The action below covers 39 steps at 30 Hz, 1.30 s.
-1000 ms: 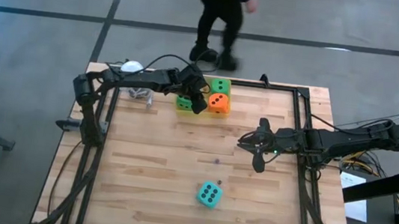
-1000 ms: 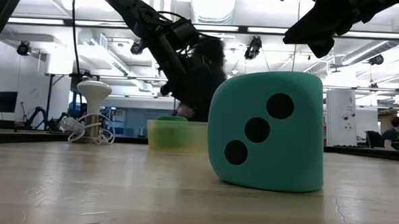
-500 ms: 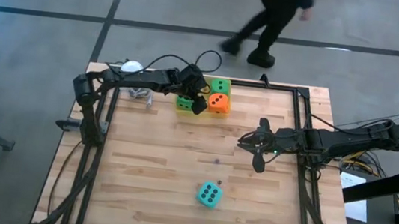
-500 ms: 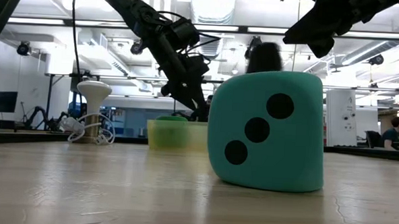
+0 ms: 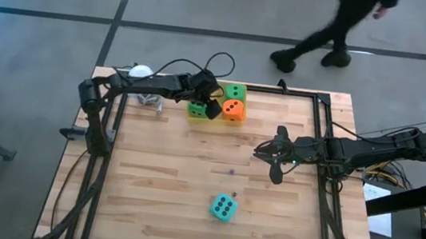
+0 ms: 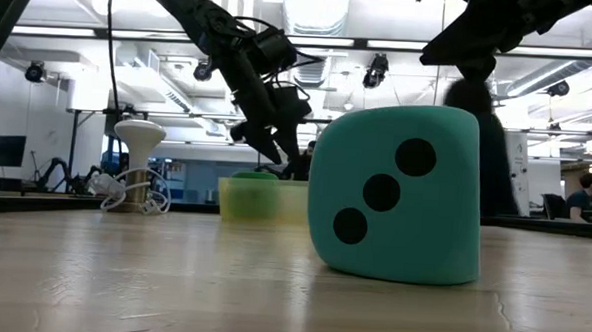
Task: Pick & Place Dice
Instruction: Put the left black small die into the yellow bin
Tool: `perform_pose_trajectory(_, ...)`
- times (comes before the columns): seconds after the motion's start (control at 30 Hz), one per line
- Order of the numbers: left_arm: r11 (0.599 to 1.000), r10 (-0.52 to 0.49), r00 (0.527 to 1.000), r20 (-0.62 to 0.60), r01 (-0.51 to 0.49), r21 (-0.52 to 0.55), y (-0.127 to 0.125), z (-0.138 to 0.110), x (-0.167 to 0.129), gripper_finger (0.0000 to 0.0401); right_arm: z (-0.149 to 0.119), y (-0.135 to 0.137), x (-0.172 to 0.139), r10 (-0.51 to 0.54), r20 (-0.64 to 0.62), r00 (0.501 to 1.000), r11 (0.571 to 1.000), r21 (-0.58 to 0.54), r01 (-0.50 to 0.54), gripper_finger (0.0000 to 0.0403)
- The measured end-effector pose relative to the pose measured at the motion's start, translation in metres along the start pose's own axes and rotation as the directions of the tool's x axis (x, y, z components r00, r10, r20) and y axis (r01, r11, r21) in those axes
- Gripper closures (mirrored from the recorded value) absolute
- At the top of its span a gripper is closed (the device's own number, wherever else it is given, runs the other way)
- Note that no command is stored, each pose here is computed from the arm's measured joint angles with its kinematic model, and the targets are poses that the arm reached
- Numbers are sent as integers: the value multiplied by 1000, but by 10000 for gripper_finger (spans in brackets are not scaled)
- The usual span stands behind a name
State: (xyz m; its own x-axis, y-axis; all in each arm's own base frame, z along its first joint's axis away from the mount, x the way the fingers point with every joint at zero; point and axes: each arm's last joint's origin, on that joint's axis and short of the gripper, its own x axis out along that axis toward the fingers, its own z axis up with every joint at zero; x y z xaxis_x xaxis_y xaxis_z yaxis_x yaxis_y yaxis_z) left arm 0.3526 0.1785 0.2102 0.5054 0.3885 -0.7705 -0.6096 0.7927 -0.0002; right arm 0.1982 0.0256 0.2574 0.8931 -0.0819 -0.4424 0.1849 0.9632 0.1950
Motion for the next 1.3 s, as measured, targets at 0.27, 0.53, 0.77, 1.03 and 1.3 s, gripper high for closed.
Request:
perform_pose_trajectory(0.27,997,-75,997,8,75,5,1,2,1,141,0,0,0,0,1,1000,1000,0,0,339)
perform_pose_trajectory(0.53,999,44,999,2,-44,-17,8,1,1,141,0,0,0,2,0,1000,1000,3,-2,339)
perform_pose_trajectory(0.77,993,-109,994,15,109,-54,5,4,1,140,0,0,0,2,0,1000,1000,4,-2,339)
perform_pose_trajectory(1.03,996,-70,998,2,70,-57,6,2,1,147,0,0,0,2,0,1000,1000,4,-2,339)
perform_pose_trajectory(1.3,998,-15,999,34,17,-68,9,5,1,153,0,0,0,2,1,1000,1000,5,-2,339)
